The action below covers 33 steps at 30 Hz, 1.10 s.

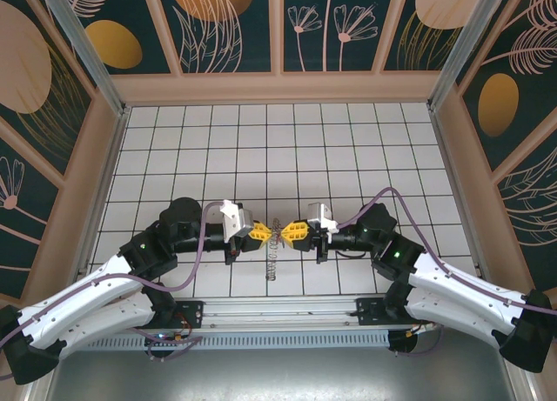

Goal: Put the keys on the keyring

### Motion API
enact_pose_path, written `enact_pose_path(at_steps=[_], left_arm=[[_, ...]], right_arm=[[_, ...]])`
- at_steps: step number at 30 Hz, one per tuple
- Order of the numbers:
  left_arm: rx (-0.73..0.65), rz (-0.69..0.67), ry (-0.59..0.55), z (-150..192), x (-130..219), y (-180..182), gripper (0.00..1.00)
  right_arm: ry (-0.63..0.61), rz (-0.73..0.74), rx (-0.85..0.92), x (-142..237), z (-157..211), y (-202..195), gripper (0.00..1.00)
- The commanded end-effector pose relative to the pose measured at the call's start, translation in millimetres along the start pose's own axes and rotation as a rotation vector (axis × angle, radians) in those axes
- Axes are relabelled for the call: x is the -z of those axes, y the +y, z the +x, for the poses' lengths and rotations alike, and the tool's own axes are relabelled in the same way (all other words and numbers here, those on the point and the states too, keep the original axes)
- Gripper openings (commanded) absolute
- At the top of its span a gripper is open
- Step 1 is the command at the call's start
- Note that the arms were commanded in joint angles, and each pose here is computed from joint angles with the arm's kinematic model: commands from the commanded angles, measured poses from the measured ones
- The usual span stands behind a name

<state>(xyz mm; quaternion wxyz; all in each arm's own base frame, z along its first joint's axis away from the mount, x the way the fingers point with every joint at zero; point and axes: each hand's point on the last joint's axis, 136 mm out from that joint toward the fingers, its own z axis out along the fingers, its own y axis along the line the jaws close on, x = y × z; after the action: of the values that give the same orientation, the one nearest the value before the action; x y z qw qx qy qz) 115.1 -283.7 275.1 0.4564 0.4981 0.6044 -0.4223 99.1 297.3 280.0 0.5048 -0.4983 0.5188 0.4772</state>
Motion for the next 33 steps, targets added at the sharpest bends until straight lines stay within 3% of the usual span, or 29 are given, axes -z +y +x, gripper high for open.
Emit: enact_pose_path(at_steps=[1, 16, 33], left_arm=[[-0.035, 0.001, -0.064, -24.7, 4.8, -1.5, 0.00], [-0.001, 0.019, -0.085, -30.8, 2.8, -2.8, 0.00], [0.013, 0.003, -0.096, -34.5, 3.1, 0.1, 0.00]], right_arm=[[-0.028, -0.015, 0.046, 0.8, -8.9, 6.6, 0.00], [0.001, 0.164, 0.172, 0.6, -6.7, -3.4, 0.00], [0.042, 0.266, 0.271, -3.5, -2.5, -2.4, 0.03]])
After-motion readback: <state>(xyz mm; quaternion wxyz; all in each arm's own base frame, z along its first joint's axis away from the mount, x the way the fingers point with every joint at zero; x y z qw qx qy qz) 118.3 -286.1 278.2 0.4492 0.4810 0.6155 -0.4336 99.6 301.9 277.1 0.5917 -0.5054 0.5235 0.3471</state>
